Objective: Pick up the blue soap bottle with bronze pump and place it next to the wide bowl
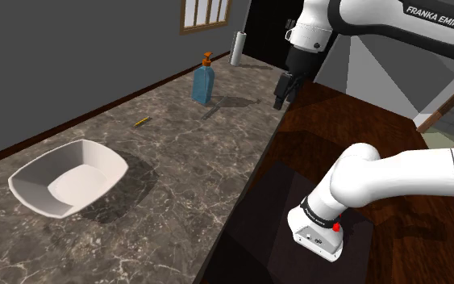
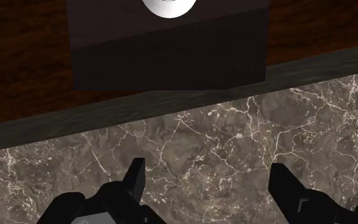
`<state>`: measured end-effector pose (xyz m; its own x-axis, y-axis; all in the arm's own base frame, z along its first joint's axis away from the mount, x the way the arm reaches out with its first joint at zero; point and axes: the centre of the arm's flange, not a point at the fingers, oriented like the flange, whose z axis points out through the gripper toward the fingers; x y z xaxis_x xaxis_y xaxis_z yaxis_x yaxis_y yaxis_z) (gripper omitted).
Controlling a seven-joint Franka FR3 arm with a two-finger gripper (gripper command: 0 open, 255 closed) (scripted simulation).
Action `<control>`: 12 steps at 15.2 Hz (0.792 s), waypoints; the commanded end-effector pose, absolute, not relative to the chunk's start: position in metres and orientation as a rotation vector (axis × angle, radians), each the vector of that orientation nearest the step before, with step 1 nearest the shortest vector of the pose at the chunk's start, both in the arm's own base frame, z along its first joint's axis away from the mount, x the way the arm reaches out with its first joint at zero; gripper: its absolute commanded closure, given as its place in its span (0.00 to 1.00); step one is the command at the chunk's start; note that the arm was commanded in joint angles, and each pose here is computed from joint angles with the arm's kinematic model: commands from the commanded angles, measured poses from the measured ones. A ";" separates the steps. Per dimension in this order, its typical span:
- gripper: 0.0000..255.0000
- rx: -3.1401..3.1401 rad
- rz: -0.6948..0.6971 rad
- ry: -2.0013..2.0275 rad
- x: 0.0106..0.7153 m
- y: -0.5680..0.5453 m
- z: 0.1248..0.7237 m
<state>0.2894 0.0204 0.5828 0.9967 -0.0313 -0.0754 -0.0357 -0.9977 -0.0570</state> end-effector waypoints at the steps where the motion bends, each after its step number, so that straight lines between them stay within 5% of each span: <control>1: 0.00 -3.081 0.115 0.052 0.289 0.020 0.583; 12: 0.00 -3.114 -0.025 -0.033 0.409 -0.021 0.548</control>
<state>0.3932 -0.0183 0.5527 0.9999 0.0153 0.0066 0.0155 -0.9994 -0.0303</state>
